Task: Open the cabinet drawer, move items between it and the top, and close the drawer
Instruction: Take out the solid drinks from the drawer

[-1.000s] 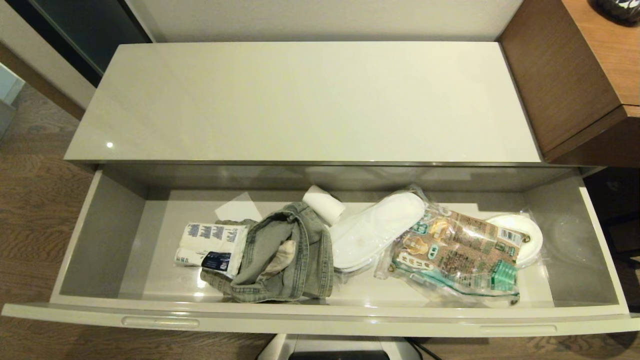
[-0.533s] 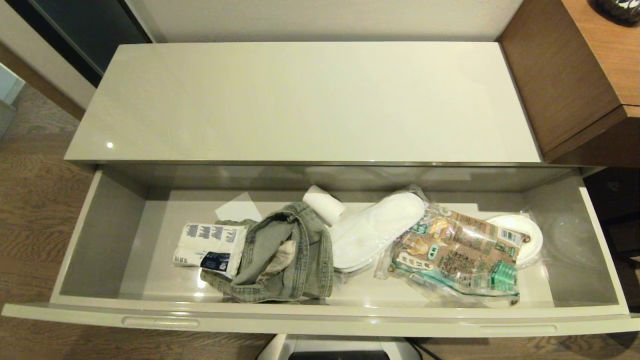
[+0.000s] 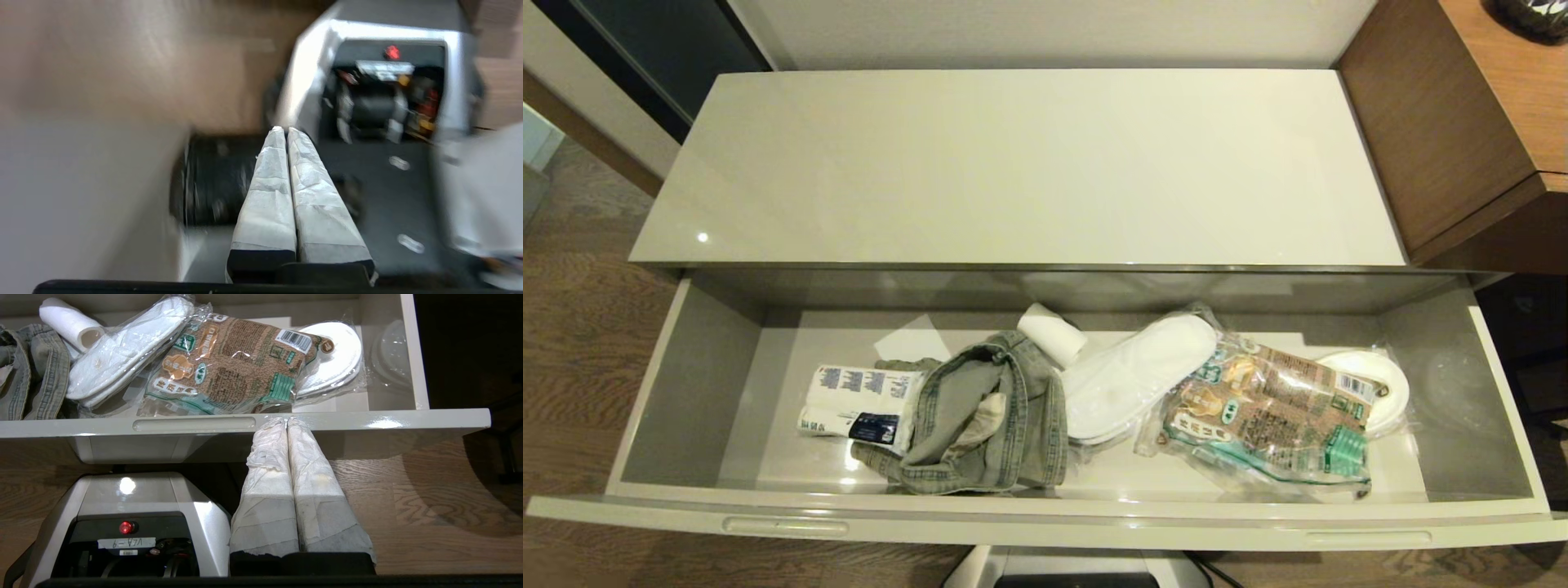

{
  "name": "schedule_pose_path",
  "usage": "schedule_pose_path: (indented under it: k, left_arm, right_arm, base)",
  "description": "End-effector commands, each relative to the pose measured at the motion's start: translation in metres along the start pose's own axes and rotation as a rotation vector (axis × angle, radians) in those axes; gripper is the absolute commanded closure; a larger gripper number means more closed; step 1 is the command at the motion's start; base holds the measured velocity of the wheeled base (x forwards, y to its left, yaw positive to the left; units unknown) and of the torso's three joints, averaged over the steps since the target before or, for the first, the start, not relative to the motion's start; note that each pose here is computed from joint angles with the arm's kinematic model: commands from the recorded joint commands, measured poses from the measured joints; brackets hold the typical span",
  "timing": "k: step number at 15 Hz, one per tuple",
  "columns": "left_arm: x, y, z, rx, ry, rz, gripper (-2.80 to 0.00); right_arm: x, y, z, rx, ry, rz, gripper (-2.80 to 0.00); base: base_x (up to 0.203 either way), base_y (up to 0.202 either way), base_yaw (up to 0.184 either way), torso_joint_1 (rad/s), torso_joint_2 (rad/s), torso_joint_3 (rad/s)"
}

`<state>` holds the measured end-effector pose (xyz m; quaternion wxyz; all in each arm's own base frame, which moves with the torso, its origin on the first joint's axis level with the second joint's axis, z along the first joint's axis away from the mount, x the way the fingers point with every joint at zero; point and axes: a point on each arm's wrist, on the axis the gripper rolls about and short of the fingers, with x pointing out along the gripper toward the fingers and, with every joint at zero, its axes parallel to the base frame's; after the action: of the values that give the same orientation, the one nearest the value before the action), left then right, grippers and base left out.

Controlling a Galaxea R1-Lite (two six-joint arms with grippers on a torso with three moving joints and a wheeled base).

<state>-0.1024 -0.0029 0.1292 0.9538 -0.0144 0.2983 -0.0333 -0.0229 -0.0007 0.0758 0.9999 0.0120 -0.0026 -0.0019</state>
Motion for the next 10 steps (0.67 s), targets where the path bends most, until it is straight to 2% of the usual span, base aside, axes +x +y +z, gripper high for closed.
schedule_pose_path:
  k: [1,2,4,5,8,10]
  left_arm:
    - [0.011,0.002,-0.024,0.099,-0.019,0.012,0.00]
    - [0.010,0.002,-0.021,0.106,-0.061,0.018,0.00]
    - [0.010,0.002,-0.003,0.118,-0.240,0.028,0.00]
    - [0.014,0.002,0.002,0.120,-0.300,0.031,0.00]
    - [0.050,0.005,0.013,0.131,-0.470,0.041,0.00]
    - [0.088,0.008,0.003,0.141,-0.539,0.054,0.00]
  right_arm:
    - [0.000,0.000,0.000,0.001,-0.006,0.001,0.00]
    - [0.000,0.000,0.000,0.001,-0.006,0.001,0.00]
    - [0.000,0.000,0.000,0.001,-0.006,0.001,0.00]
    - [0.000,0.000,0.000,0.001,-0.006,0.001,0.00]
    - [0.000,0.000,0.000,0.001,-0.006,0.001,0.00]
    - [0.000,0.000,0.000,0.001,-0.006,0.001,0.00]
  base:
    - [0.000,0.000,0.000,0.000,0.00,0.000]
    - [0.000,0.000,0.000,0.000,0.00,0.000]
    - [0.000,0.000,0.000,0.000,0.00,0.000]
    - [0.000,0.000,0.000,0.000,0.00,0.000]
    - [0.000,0.000,0.000,0.000,0.00,0.000]
    - [0.000,0.000,0.000,0.000,0.00,0.000]
